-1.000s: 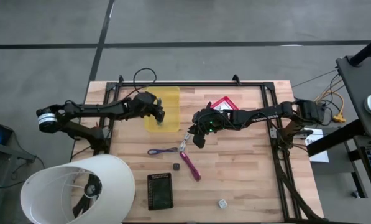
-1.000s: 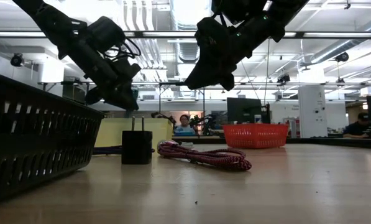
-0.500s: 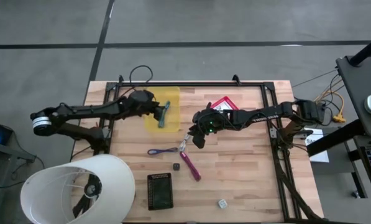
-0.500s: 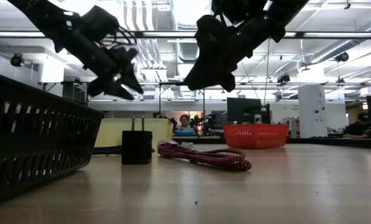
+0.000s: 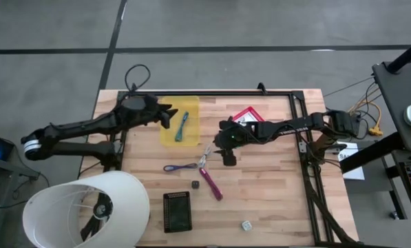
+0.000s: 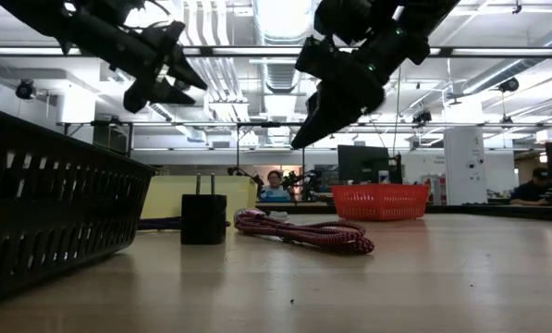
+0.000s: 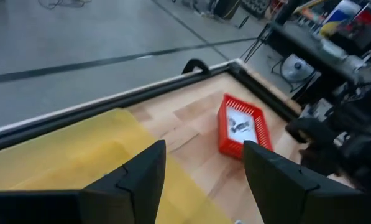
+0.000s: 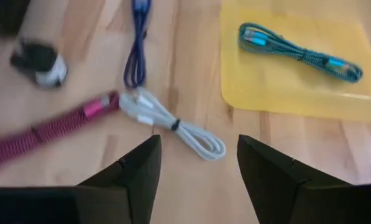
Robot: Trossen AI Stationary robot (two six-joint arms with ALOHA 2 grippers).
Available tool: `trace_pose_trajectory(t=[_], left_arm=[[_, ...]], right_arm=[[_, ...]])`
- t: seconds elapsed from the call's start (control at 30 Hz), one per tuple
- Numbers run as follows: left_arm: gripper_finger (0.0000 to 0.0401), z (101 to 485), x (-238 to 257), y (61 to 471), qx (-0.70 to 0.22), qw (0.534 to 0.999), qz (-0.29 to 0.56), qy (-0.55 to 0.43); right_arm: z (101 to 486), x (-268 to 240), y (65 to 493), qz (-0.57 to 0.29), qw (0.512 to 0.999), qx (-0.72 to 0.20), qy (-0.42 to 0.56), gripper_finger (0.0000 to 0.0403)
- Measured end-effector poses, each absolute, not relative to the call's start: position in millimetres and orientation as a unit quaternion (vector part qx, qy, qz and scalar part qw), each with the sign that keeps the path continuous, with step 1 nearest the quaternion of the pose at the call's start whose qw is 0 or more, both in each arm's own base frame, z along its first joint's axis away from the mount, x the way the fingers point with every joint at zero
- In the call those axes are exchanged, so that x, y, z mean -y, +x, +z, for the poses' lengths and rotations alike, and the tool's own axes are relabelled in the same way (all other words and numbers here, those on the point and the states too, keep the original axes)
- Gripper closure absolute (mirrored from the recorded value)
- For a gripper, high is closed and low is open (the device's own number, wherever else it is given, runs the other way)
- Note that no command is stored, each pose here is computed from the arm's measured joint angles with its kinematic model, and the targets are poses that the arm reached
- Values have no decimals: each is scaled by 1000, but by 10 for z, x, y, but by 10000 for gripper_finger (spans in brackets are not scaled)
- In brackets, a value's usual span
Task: Pick and place items into bin
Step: Put the white charger cable into the yellow bin
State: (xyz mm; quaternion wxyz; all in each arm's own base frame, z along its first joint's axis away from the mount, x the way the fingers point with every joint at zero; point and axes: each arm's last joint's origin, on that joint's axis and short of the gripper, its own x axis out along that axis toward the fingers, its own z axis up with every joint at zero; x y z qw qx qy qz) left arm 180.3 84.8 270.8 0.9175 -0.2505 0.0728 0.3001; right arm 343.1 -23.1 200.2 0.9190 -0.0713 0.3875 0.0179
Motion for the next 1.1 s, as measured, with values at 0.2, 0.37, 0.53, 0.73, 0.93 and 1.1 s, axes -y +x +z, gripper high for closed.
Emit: trace_pose_trajectory(t=[0.2, 0.37, 0.53, 0.73, 0.93, 1.1], left_arm=[[204, 2749, -827, 1767, -62, 920, 294, -250], [204, 2740, -825, 1764, -65, 920, 293, -251], [204, 2741, -827, 1766, -64, 920, 293, -251], [204, 2743, -824, 1763, -64, 921, 292, -251], [204, 2740, -818, 1765, -66, 923, 281, -254], [204, 2730, -817, 1764, -68, 923, 281, -254]], right_arm=[[1860, 253, 3509, 51, 907, -389, -152, 209], [1622, 271, 3642, 60, 893, -418, -158, 207], [1536, 300, 3833, 58, 891, -424, -153, 207], [1433, 323, 4034, 89, 868, -449, -193, 215], [1298, 347, 4141, 131, 821, -510, -220, 228], [1312, 382, 4211, 133, 812, -530, -205, 249]])
